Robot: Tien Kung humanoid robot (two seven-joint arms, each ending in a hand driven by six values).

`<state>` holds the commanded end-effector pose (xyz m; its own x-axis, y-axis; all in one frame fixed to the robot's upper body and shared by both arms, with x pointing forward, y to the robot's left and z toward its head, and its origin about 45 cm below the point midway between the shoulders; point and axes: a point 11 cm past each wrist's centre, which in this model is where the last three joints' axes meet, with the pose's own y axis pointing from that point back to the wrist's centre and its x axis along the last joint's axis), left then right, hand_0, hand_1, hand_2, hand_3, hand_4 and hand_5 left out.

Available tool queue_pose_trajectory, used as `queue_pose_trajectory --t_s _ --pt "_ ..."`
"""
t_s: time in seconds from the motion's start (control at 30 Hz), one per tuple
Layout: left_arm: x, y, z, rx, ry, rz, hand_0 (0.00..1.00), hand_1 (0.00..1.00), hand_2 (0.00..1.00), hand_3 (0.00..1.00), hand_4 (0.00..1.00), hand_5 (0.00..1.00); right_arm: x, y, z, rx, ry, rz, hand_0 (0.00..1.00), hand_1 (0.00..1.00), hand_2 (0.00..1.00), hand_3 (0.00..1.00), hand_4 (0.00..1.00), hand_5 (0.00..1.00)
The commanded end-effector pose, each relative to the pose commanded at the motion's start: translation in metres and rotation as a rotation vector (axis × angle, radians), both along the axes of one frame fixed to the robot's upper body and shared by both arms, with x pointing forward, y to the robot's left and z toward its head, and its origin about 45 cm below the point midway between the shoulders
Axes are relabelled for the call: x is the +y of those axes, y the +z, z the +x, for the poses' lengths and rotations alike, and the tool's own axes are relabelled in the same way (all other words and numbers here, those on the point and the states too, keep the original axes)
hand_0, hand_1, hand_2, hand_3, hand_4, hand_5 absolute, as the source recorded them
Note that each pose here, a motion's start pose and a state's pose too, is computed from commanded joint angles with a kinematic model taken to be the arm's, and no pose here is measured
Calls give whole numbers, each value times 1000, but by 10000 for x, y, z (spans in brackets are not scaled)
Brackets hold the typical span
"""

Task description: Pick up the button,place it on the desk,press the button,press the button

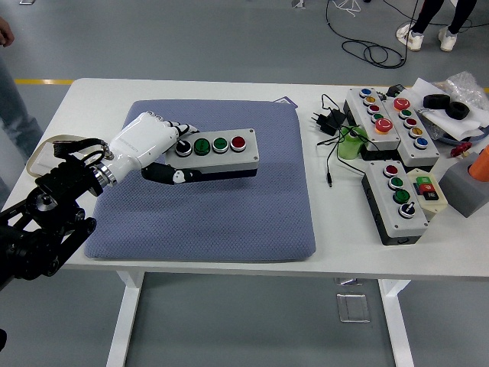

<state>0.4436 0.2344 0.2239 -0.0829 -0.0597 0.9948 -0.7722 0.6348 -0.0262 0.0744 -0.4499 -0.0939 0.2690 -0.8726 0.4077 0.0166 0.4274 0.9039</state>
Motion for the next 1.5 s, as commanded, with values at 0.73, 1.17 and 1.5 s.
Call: queue_pose_trajectory --t_s 0.73,1.17,1.5 --pt "-10 -137 31 111 -26 -21 91 12 70 181 38 2 20 -2 31 0 10 4 652 637 664 580 372 236" --pt "73 -263 25 147 17 -2 102 19 70 178 63 2 22 -2 33 1 11 4 653 637 664 580 372 236" --pt "120 -293 37 114 44 74 273 230 243 246 346 2 20 -2 32 1 13 4 654 638 664 580 372 236"
